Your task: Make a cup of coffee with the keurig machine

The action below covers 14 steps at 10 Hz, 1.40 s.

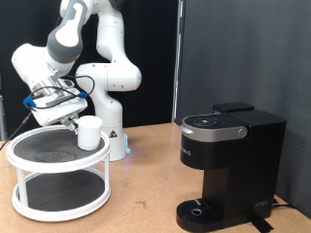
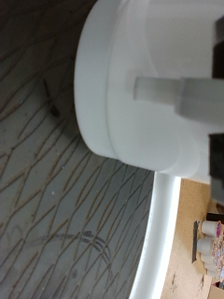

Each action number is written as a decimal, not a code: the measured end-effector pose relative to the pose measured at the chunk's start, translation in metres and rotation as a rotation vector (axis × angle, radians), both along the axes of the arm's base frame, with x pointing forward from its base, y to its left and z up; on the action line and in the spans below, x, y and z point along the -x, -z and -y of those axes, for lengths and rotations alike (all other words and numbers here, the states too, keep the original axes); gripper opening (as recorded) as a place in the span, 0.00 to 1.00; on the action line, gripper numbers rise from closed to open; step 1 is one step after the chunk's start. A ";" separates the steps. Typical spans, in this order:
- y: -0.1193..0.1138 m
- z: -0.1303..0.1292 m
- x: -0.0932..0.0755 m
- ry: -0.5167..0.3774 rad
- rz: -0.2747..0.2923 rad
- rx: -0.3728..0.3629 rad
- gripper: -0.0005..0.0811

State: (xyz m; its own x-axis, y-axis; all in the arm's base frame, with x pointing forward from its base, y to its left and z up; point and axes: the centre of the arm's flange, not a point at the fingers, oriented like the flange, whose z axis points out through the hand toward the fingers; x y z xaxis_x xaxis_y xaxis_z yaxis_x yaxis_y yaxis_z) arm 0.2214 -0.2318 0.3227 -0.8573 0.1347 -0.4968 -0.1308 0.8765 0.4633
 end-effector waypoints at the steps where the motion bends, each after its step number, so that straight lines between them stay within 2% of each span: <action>1: -0.001 0.001 -0.001 0.010 0.007 0.008 0.02; 5: -0.009 0.007 -0.002 0.020 0.121 0.048 0.01; 8: -0.025 0.004 0.000 0.019 0.188 -0.003 0.01; 11: -0.046 -0.001 0.003 0.021 0.207 -0.054 0.01; 14: -0.057 0.002 0.003 0.025 0.210 -0.064 0.01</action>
State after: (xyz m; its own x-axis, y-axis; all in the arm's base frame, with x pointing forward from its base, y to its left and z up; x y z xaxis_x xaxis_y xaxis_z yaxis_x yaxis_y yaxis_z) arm 0.2186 -0.2336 0.3797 -0.7322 0.1916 -0.6536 -0.2089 0.8502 0.4833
